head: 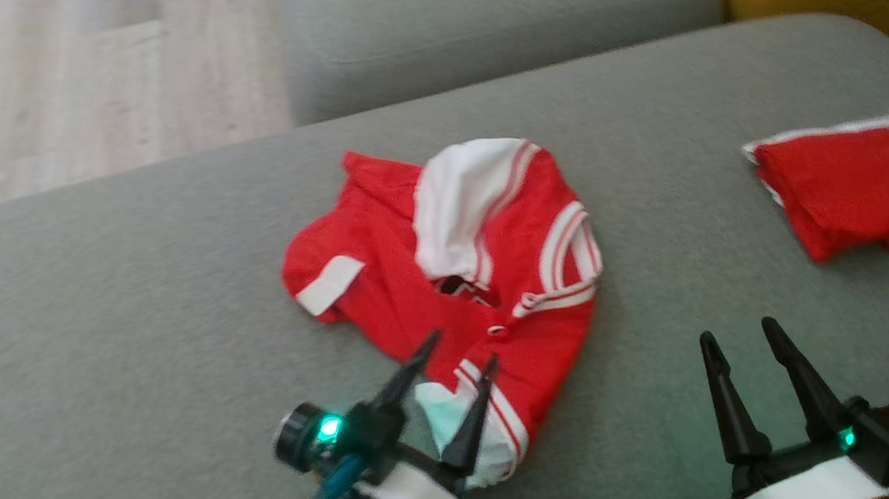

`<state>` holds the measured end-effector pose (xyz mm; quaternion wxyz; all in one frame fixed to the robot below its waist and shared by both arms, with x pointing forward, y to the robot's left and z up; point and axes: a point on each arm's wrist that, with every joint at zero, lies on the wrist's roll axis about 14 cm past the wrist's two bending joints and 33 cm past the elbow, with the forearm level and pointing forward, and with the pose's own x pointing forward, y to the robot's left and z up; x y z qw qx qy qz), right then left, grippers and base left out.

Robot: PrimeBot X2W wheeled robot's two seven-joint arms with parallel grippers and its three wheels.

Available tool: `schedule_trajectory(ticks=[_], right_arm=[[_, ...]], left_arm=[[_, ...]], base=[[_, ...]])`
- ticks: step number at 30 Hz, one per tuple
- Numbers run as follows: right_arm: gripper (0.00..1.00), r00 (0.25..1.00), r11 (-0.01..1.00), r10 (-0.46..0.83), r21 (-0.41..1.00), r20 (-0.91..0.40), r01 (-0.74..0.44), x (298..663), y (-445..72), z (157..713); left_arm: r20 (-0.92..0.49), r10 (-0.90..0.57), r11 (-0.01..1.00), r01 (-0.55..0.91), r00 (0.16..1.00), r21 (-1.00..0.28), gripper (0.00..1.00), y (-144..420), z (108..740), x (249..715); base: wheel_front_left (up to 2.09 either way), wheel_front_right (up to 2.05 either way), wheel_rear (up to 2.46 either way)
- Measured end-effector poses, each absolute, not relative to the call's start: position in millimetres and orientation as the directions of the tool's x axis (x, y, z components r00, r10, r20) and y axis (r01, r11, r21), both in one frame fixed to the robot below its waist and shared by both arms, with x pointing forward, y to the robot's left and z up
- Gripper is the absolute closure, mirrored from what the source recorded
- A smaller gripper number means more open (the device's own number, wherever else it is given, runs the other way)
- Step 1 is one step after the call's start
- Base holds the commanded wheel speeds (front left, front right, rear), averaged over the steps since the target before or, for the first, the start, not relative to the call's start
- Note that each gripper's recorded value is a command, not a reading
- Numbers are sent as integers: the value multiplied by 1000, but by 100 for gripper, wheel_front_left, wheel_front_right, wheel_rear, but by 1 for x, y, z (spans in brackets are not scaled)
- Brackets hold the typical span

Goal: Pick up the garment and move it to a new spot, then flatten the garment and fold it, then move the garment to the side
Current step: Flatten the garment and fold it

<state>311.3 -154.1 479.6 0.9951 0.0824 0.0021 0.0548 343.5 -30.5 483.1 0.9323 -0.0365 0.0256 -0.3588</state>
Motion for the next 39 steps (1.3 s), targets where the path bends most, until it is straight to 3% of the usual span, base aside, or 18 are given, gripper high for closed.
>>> schedule_trajectory(ticks=[7, 16, 17, 18, 25, 29, 39], right_arm=[[0, 998, 987, 58, 151, -6, -57, 309, -171, 478], [0, 998, 989, -62, 130, -24, 65, 291, -206, 475], [0, 997, 988, -77, 129, -26, 80, 288, -210, 475], [0, 994, 986, -104, 126, -27, 106, 283, -217, 475], [0, 989, 981, -147, 126, -9, 147, 270, -226, 479], [0, 988, 981, -151, 122, 7, 150, 267, -227, 483], [0, 990, 983, -137, 127, 43, 131, 268, -223, 493]], left_arm=[[-170, -778, 620, 783, 605, -50, 0, -72, 452, 351], [-303, -800, 560, 826, 519, -62, 0, -96, 416, 360], [-314, -804, 549, 833, 505, -65, 23, -98, 412, 358], [-325, -808, 541, 837, 492, -77, 99, -102, 408, 356], [-268, -846, 500, 861, 462, -94, 100, -126, 430, 357], [-128, -903, 426, 893, 410, -142, 100, -158, 477, 349], [413, -876, 313, 946, 251, 90, 100, -199, 728, 375]], base=[[0, 0, 0], [0, 0, 0], [0, 0, 0], [0, 0, 0], [0, 0, 0], [0, 0, 0], [0, 0, 0]])
